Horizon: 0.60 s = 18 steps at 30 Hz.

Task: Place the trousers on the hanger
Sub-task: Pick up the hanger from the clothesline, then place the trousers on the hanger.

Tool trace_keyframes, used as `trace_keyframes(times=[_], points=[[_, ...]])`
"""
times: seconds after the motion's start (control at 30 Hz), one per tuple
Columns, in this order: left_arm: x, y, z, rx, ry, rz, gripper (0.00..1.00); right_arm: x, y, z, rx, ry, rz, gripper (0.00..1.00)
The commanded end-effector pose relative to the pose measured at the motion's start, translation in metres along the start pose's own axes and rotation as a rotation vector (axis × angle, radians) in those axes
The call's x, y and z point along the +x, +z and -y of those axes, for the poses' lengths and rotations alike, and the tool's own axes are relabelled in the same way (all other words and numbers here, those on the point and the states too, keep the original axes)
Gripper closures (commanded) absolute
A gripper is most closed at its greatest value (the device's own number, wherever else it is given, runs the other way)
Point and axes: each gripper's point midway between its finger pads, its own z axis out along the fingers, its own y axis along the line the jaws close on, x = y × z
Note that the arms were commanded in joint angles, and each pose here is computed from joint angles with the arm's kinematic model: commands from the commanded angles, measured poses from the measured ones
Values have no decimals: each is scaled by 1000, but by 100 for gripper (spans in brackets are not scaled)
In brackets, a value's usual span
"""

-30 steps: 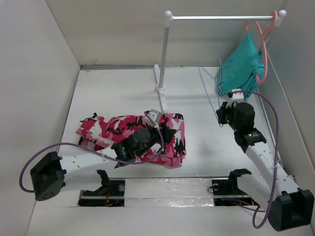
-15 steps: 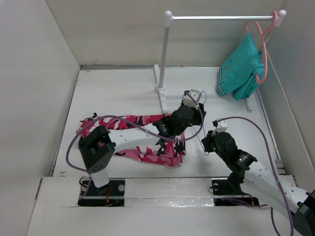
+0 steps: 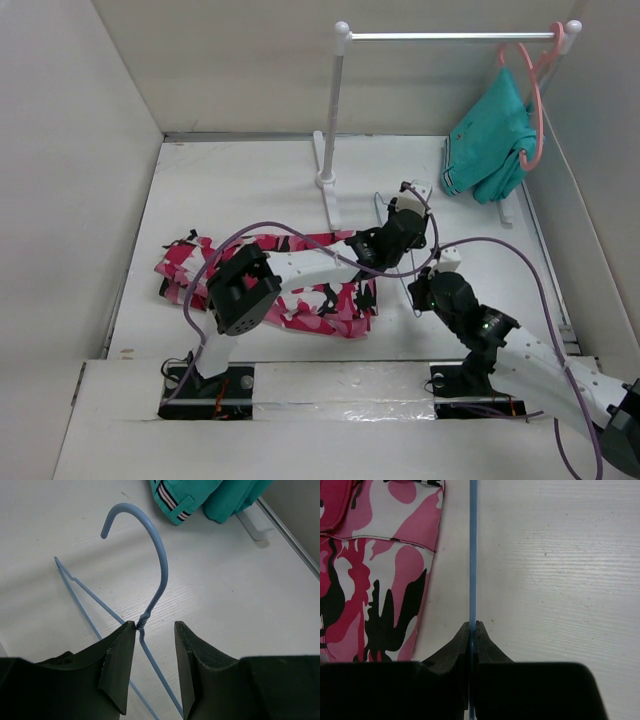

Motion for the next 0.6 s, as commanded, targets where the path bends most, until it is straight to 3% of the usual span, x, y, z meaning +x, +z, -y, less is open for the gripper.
trace_keyframes(times=[0.0, 0.13, 0.27, 0.37, 0.43, 0.5, 0.57], points=[[-24, 6, 4, -24, 8, 60, 66, -13, 0, -7, -11, 32, 60, 100], [-22, 11, 6, -28, 7, 62, 76, -7, -4, -3, 8, 31, 41, 100], [-20, 11, 4, -36, -3, 67, 100, -4, -8, 0, 11, 30, 37, 100], [-30, 5, -7, -60, -30, 97, 100, -4, -14, -2, -15, 37, 43, 99], [-19, -3, -14, -55, -56, 91, 100, -3, -18, -5, -37, 28, 37, 89], [-16, -18, -22, -42, -97, 106, 100, -2, -24, -11, -80, 30, 34, 68], [-26, -32, -23, -18, -173, 140, 100, -1, -29, -17, -121, 31, 23, 57]])
